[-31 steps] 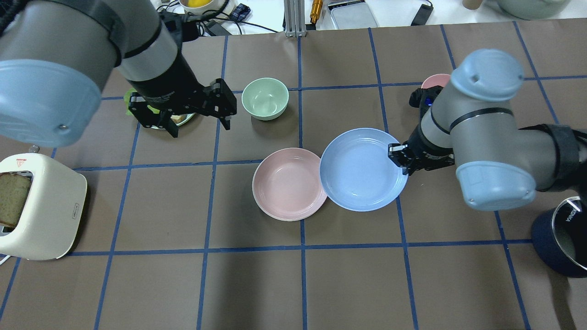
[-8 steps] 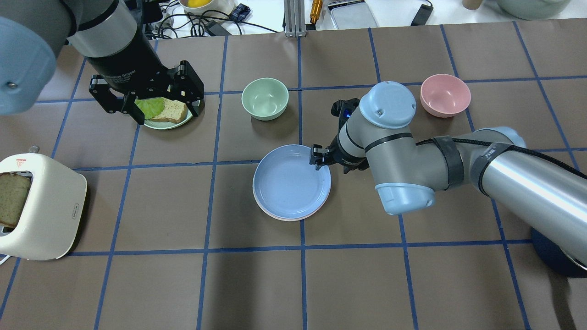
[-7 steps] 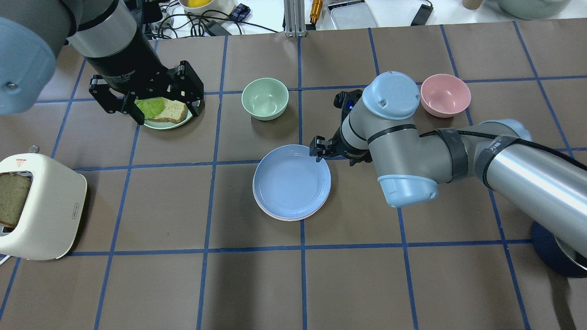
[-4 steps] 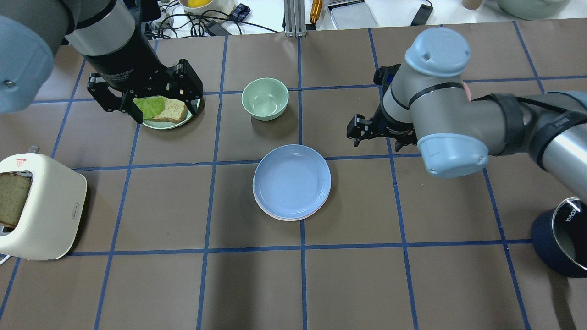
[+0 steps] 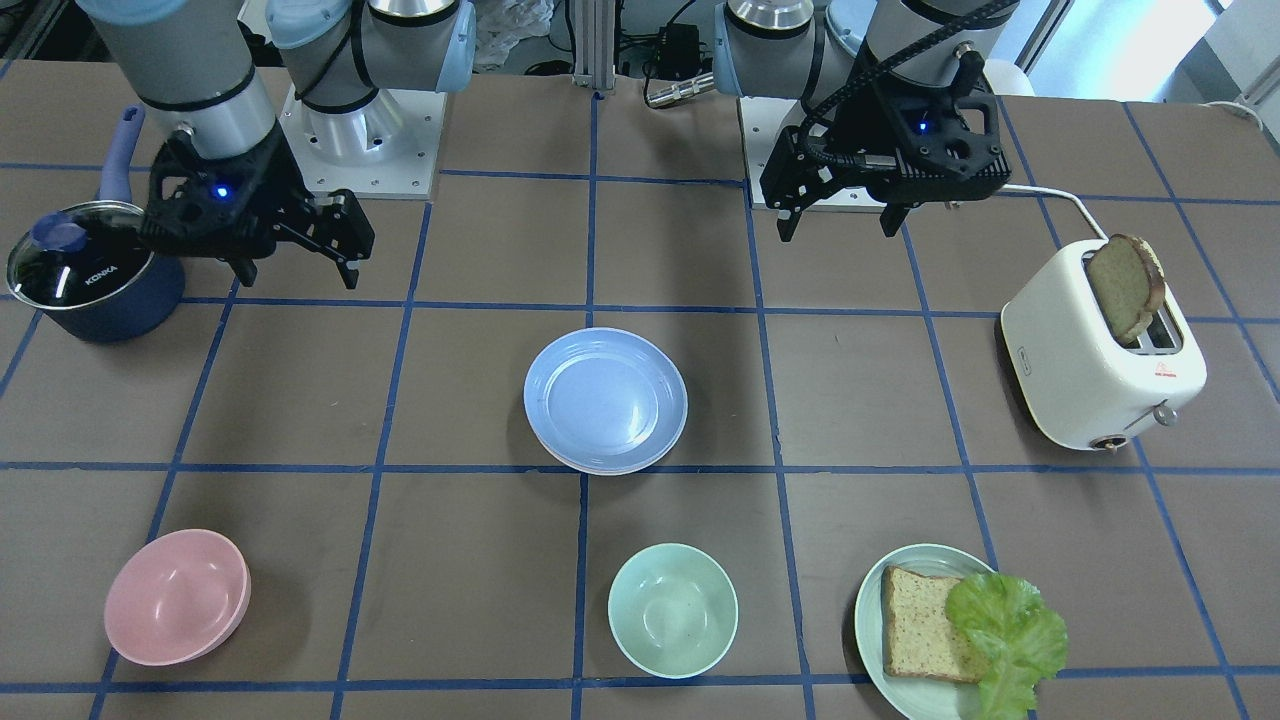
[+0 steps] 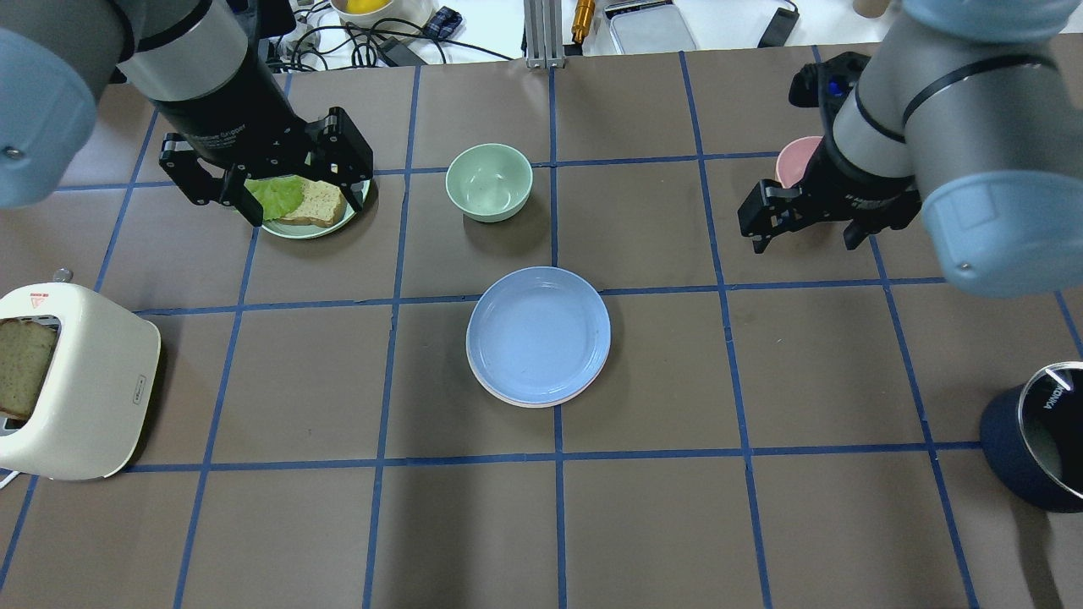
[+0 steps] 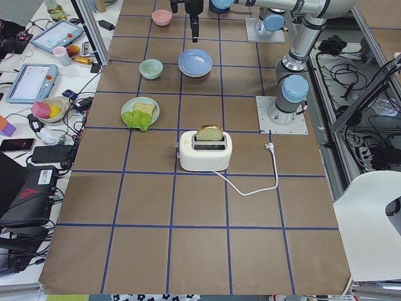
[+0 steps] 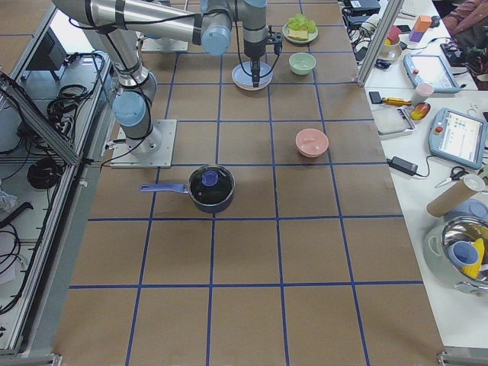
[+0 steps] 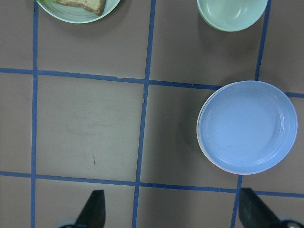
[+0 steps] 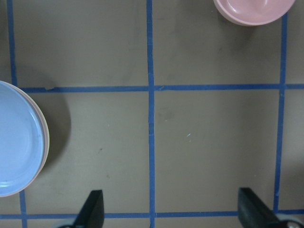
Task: Stack three plates with pink and blue
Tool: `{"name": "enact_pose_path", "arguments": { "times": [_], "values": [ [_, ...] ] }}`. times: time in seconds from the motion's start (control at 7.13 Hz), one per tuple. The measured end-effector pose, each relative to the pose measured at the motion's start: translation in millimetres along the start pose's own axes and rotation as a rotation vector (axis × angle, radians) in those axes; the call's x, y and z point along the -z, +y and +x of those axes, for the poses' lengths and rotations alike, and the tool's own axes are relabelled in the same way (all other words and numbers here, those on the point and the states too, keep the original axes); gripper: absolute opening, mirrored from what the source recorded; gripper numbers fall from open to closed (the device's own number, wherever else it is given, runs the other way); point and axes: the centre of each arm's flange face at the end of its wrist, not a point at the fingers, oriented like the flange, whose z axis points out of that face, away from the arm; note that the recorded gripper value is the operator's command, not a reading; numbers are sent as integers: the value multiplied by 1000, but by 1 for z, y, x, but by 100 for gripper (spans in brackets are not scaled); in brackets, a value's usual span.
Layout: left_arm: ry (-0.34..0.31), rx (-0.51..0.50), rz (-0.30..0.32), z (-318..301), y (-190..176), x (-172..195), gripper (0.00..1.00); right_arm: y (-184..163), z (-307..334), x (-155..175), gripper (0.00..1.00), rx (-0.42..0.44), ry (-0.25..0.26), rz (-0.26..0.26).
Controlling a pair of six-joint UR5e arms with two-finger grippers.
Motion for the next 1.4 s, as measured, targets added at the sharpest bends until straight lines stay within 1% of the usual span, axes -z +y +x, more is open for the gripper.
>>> {"name": "enact_pose_path", "arguments": {
  "times": [0.14,0.28,0.42,0.7,1.12,1.4],
  "values": [
    [-1,-1,2,0,0,1,100,-12,-1,28,100,5,-2,-10],
    [-2,-2,2,0,0,1,100,-18,-5,42,100,11,-4,-15],
    [-4,-2,0,0,-1,0,100,-19,-9,47,100,19,-14,-20],
    [-6,-1,-3,-1,-1,-1,100,-17,-16,42,100,26,-54,-32],
    [-6,0,-11,-2,-1,-6,100,-17,-9,39,100,30,-14,-36],
    [-7,-15,-9,-1,-1,-3,100,-17,-9,39,100,32,-6,-38]
  ]
}}
